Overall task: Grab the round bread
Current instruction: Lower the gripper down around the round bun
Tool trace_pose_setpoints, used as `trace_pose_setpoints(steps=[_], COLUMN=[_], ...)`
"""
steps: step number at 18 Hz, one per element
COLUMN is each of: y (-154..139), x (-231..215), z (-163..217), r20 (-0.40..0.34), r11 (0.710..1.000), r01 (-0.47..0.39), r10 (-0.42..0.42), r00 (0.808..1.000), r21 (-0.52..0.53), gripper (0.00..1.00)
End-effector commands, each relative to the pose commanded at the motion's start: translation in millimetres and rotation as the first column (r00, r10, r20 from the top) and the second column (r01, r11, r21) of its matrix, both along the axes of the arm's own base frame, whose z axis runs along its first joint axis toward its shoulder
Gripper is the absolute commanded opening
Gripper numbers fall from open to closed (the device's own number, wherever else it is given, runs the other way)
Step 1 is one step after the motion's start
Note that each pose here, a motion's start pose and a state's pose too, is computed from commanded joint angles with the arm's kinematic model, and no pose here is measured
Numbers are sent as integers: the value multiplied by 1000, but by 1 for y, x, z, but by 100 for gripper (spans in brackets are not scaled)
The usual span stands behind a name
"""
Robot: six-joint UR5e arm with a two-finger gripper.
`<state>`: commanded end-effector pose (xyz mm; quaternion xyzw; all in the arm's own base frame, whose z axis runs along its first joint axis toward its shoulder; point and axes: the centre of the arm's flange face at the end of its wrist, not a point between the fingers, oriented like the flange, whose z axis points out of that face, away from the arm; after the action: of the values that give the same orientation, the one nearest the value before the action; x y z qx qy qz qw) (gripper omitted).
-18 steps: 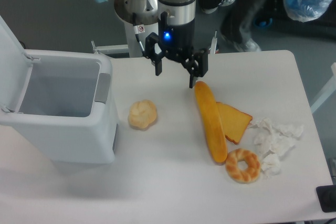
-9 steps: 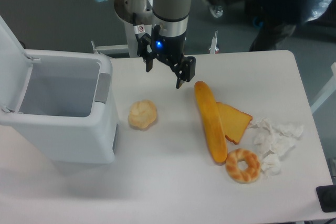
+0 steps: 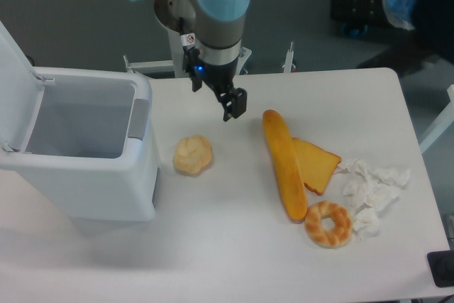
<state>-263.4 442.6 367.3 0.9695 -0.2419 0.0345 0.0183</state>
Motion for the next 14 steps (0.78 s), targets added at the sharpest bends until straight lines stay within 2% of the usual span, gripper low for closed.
trace_pose_setpoints(steps=[4, 14], y=[6, 19], x=[6, 13], z=[-11, -69], r20=[15, 81], r11=[1000, 993], r01=[17, 54], r10=[-17, -46], r00=[1000, 996], r21=[-11, -104], gripper=[100, 100])
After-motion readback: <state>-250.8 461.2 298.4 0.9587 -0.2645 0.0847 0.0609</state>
